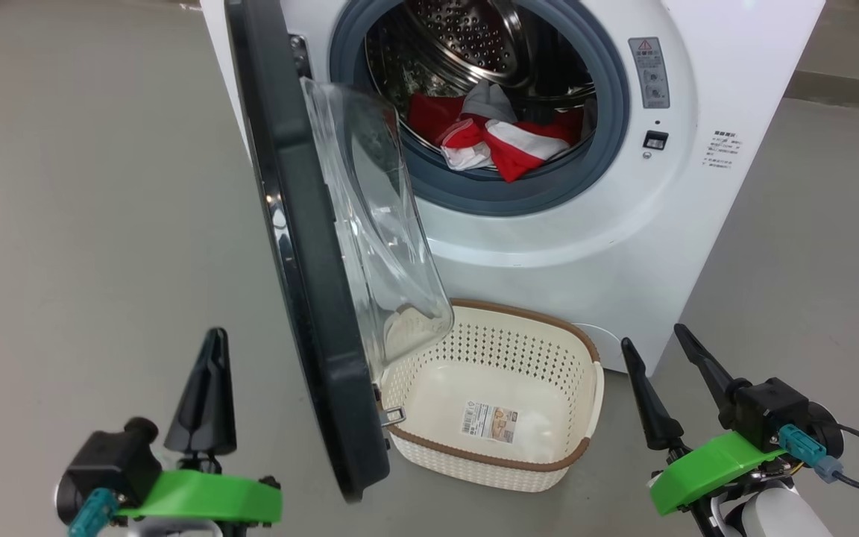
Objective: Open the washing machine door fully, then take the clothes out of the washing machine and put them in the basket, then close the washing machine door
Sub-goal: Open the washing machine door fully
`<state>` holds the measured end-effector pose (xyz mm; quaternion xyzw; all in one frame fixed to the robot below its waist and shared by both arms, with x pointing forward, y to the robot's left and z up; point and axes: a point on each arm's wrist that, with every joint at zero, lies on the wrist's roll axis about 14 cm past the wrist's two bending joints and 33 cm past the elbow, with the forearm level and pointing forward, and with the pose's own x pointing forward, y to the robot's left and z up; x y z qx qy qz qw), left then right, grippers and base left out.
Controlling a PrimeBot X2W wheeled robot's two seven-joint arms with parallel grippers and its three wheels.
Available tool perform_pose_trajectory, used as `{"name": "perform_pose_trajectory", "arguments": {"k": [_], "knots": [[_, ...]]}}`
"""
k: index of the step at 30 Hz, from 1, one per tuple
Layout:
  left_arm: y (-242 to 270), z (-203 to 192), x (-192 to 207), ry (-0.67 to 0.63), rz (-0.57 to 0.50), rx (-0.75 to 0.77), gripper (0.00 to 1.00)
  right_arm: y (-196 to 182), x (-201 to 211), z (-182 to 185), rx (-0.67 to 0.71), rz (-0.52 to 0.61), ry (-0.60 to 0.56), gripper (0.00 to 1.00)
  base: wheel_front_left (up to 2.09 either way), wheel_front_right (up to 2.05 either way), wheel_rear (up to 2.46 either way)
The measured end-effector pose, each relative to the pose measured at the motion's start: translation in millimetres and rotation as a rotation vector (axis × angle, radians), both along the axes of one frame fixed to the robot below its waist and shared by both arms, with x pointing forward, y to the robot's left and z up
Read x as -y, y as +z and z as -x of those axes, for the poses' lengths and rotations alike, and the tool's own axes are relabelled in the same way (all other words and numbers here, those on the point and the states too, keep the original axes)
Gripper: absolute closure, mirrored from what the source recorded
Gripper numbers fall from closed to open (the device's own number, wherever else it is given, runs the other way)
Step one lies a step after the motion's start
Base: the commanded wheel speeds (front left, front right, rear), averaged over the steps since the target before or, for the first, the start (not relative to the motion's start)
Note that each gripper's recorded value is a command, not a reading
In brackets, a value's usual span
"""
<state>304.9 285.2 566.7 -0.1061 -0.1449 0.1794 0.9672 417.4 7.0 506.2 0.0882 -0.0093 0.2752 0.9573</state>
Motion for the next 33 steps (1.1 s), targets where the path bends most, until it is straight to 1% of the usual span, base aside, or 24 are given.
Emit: {"name": "perform_pose_trajectory", "arguments": {"k": [4, 8, 9, 11, 15, 19, 24, 26, 29, 33], "knots": [[31, -3, 1, 0.007, -0.033, 0.085, 1.0, 1, 2, 0, 0.003, 0.0, -0.004, 0.0, 0.0, 0.0, 0.0], [77, -3, 6, 0.002, -0.085, 0.211, 1.0, 1, 3, 1, -0.001, -0.005, -0.009, 0.0, 0.0, 0.0, 0.0], [77, -3, 6, 0.002, -0.085, 0.211, 1.0, 1, 3, 1, -0.001, -0.005, -0.009, 0.0, 0.0, 0.0, 0.0], [99, -1, 9, 0.0, -0.104, 0.276, 1.0, 0, 4, 1, -0.002, -0.005, -0.01, 0.0, 0.0, 0.0, 0.0], [136, 3, 30, -0.057, -0.137, 0.391, 1.0, -1, 5, 1, -0.007, -0.005, -0.013, 0.0, 0.0, 0.0, 0.0], [154, 4, 56, -0.144, -0.146, 0.454, 1.0, -3, 6, 1, -0.013, -0.004, -0.015, 0.0, 0.0, 0.0, 0.0], [148, -8, 97, -0.299, -0.115, 0.416, 1.0, -7, 6, 0, -0.023, -0.004, -0.016, 0.0, 0.0, 0.0, 0.0], [136, -16, 113, -0.363, -0.114, 0.367, 1.0, -8, 6, 0, -0.026, -0.003, -0.015, 0.0, 0.0, 0.0, 0.0], [114, -28, 129, -0.424, -0.105, 0.278, 1.0, -12, 6, 0, -0.035, -0.001, -0.014, 0.0, 0.0, 0.0, 0.0], [79, -42, 142, -0.477, -0.083, 0.149, 1.0, -16, 6, 0, -0.047, 0.001, -0.012, 0.0, 0.0, 0.0, 0.0]]}}
